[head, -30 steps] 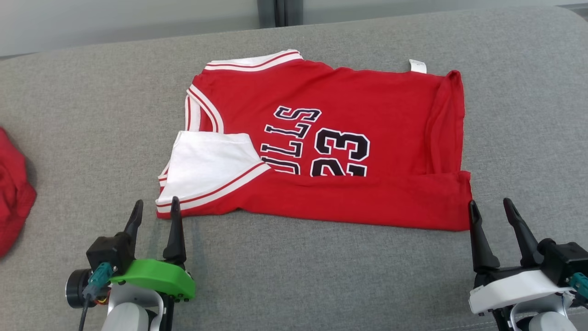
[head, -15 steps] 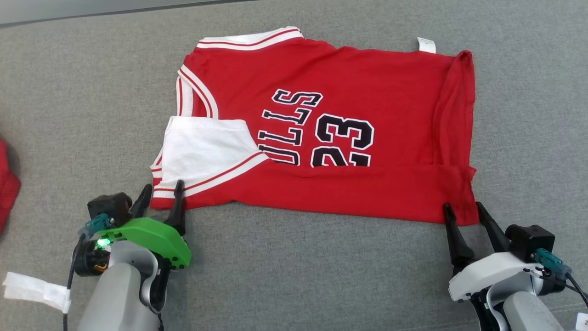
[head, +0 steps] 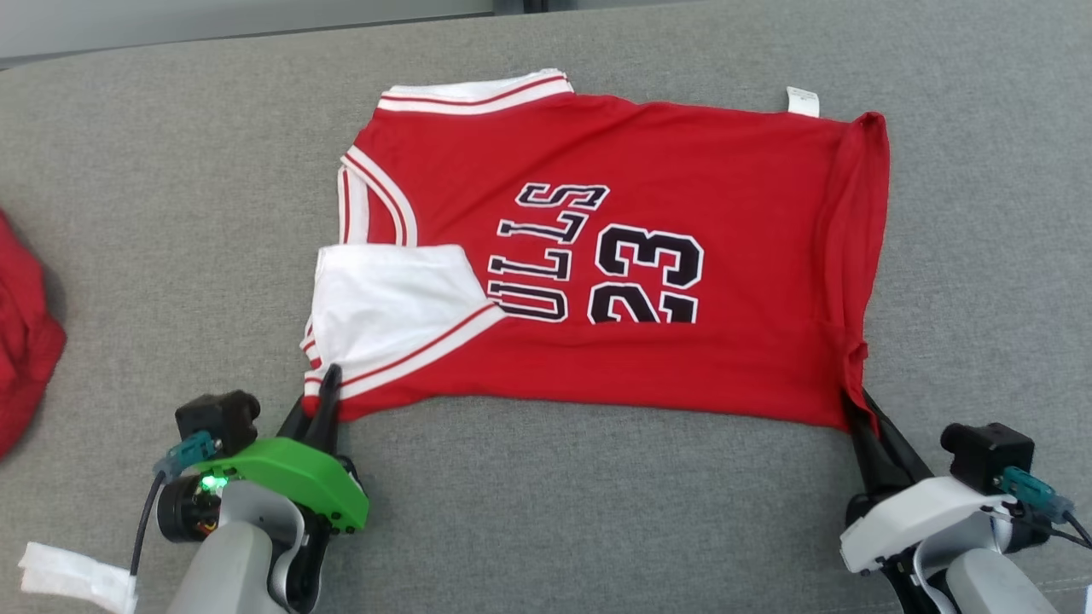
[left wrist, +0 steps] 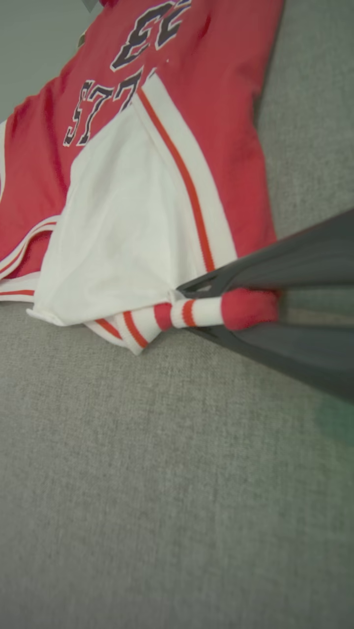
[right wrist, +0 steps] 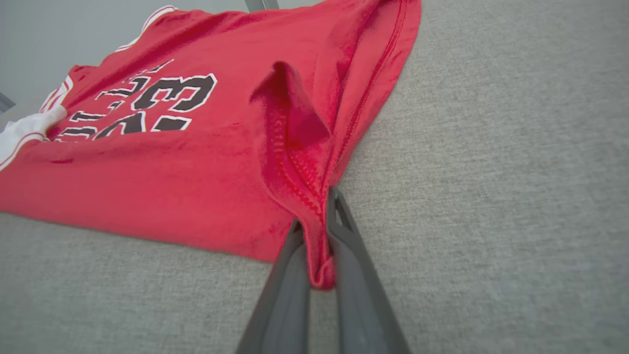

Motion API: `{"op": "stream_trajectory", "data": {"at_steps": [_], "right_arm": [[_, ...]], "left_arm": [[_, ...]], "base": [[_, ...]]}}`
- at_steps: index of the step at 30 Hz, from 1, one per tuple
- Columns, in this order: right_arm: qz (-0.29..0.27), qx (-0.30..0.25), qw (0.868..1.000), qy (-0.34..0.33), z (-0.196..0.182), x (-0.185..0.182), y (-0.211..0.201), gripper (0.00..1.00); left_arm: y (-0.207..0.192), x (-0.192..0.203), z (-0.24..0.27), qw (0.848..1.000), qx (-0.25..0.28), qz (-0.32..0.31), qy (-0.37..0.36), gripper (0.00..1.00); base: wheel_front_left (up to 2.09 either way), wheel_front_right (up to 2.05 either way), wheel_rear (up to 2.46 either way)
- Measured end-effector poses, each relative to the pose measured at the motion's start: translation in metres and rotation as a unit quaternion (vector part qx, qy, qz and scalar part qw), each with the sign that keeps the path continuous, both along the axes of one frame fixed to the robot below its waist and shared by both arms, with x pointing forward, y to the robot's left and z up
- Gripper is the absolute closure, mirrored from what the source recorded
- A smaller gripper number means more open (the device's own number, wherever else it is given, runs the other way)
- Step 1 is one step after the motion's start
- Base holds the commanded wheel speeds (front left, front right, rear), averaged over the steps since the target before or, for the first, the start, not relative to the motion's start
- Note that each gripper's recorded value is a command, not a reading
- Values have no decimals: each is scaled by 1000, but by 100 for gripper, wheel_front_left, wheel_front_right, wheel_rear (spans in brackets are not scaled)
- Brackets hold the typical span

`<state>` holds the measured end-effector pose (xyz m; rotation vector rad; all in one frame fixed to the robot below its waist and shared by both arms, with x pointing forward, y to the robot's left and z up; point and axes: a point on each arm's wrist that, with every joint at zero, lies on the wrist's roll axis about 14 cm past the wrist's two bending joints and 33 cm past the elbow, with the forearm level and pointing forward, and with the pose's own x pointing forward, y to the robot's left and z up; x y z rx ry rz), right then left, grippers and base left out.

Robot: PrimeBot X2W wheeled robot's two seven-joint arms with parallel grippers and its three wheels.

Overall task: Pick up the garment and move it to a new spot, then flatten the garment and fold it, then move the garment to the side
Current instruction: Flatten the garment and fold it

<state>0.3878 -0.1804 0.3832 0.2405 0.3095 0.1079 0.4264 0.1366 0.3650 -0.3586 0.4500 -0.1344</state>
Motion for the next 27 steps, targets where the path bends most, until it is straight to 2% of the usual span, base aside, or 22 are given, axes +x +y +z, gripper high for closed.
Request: {"op": "stream_trajectory", "data": {"at_steps": [8, 15, 16, 17, 18, 23, 27], "right_arm": [[15, -12, 1000, 10, 4, -26, -12, 100], [14, -17, 999, 39, -2, -52, -18, 100], [13, -16, 999, 43, -3, -55, -18, 94], [13, -15, 999, 47, -4, -57, -18, 29], [13, -12, 999, 49, -5, -59, -17, 0], [-3, -20, 1000, -13, 23, -45, -24, 0], [-7, -38, 995, -88, 64, -32, -23, 0]], "left_arm": [[23, -50, 0, 999, 1, 43, 13, 100], [26, -97, 2, 997, -4, 64, 48, 100], [26, -98, 5, 997, -1, 64, 43, 100], [26, -98, 9, 997, 2, 64, 38, 0], [25, -96, 13, 998, 2, 64, 30, 0], [33, -78, 48, 994, 31, 86, -57, 0], [31, -61, 77, 986, 60, 87, -129, 0]], "base": [[0, 0, 0], [0, 0, 0], [0, 0, 0], [0, 0, 0], [0, 0, 0], [0, 0, 0], [0, 0, 0]]}}
